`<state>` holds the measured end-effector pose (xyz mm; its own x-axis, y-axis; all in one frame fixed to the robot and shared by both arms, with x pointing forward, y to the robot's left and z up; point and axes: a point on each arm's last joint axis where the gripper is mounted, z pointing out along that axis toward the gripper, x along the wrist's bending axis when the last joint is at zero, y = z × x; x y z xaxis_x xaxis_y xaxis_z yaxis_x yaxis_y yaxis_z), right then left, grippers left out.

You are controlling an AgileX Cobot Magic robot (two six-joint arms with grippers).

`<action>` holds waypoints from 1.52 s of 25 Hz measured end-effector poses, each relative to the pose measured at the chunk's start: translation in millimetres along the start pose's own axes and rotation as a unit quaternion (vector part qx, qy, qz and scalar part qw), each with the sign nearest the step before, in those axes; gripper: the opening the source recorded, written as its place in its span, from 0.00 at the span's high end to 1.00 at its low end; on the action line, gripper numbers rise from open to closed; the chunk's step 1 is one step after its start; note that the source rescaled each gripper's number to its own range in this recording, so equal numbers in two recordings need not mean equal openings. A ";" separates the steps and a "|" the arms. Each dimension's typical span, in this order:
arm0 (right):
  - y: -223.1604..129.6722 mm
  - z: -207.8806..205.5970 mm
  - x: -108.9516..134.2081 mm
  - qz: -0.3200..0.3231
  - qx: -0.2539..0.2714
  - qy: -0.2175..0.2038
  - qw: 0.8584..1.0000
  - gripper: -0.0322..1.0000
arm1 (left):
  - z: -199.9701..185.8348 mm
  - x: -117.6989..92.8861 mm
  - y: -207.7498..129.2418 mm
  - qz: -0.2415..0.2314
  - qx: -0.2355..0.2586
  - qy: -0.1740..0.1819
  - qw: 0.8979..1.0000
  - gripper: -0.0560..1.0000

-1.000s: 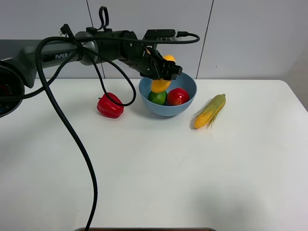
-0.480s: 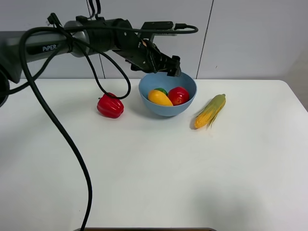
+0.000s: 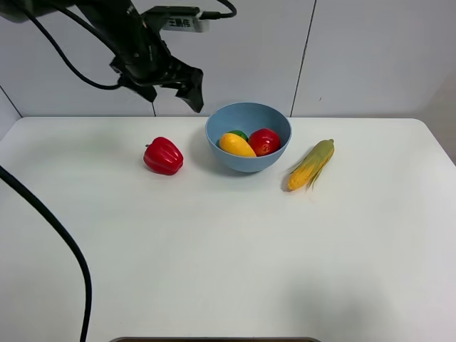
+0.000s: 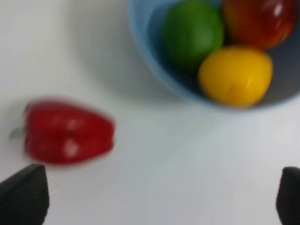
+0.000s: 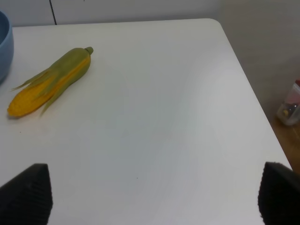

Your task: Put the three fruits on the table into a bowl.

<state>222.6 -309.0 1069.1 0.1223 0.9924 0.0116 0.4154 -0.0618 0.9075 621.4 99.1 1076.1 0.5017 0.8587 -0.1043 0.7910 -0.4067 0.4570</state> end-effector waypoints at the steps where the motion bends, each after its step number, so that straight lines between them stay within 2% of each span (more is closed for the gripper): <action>1: 0.0 0.0 0.0 0.000 0.000 0.000 1.000 0.34 | -9.8 5.8 -3.4 -0.004 0.012 0.006 1.000 0.02; 4: 0.0 0.0 0.0 0.000 0.000 0.000 1.000 0.34 | -37.8 21.0 -11.2 -0.007 0.029 0.028 0.999 0.02; 7: 0.0 0.0 0.0 0.000 0.000 0.000 1.000 0.34 | -64.6 33.4 -14.3 -0.006 0.011 0.050 0.999 0.02; 10: 0.0 0.0 0.0 0.000 0.000 0.000 1.000 0.34 | -89.9 40.2 -21.0 -0.008 -0.008 0.066 0.998 0.02; 14: 0.0 0.0 0.0 0.000 0.000 0.000 1.000 0.34 | -110.9 43.3 -44.5 -0.016 -0.008 0.072 0.997 0.02; 22: 0.0 0.0 0.0 0.000 0.000 0.000 1.000 0.34 | -123.0 37.0 -118.2 -0.034 0.046 0.091 0.994 0.02; 29: 0.0 0.0 0.0 0.000 0.000 0.000 1.000 0.34 | -140.2 23.4 -193.2 -0.062 0.054 0.097 0.992 0.02; 33: 0.0 0.0 0.0 0.000 0.000 0.000 1.000 0.34 | -157.4 13.8 -234.2 -0.068 0.024 0.100 0.992 0.02; 38: 0.0 0.0 0.0 0.000 0.000 0.000 1.000 0.34 | -179.9 4.3 -276.2 -0.061 -0.038 0.113 0.991 0.02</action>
<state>222.6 -309.0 1069.1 0.1223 0.9924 0.0116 0.4154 -0.0618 0.9075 342.2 271.2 1108.3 0.3062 0.9514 0.0337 0.8080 -0.2784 0.5193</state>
